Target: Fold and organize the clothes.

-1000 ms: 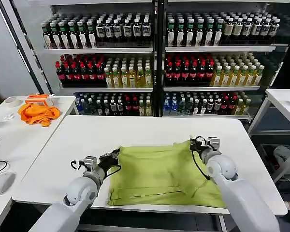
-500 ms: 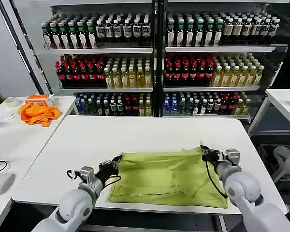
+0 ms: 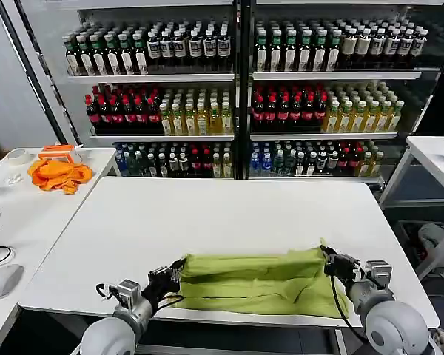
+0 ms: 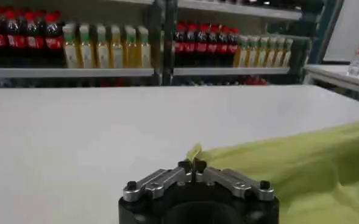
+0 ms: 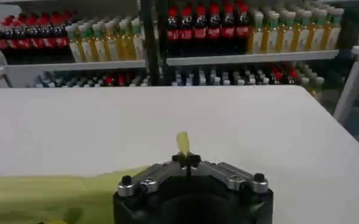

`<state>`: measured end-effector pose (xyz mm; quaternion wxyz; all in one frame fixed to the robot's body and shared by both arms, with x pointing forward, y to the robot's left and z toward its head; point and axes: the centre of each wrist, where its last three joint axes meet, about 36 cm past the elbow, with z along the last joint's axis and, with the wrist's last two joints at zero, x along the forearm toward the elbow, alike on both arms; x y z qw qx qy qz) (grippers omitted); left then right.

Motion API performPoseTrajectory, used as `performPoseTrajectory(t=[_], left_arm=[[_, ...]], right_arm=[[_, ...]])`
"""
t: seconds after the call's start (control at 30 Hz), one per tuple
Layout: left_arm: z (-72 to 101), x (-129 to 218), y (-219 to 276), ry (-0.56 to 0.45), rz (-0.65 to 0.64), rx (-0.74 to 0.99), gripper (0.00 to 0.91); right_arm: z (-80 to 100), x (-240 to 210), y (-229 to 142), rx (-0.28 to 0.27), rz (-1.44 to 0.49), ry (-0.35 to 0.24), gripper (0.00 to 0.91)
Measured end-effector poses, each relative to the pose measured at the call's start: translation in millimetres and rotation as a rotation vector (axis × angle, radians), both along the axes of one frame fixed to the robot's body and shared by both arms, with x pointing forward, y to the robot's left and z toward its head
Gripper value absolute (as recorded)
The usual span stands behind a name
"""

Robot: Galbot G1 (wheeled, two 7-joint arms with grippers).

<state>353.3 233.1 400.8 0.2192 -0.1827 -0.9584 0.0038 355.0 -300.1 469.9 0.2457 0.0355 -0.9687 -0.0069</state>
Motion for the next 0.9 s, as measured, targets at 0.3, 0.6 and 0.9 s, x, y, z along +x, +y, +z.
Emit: performPoseTrajectory(t=[0.3,0.6,0.9], left_arm=[[-11.4,-4,1,0.003,0.019,0.038,0.393],[-16.9,-6,1,-0.026,0.054,0.074,0.907],[-21.1,-20,-11,-0.047,0.137,0.065,0.907]], right_arm=[[-15.6,-7,9,-0.021,0.0,0.035,0.907],[-20.9,-15,16,-0.05,0.021,0.034,0.907],[-17.1,-27,21,-0.068,0.024,0.018,0.907]])
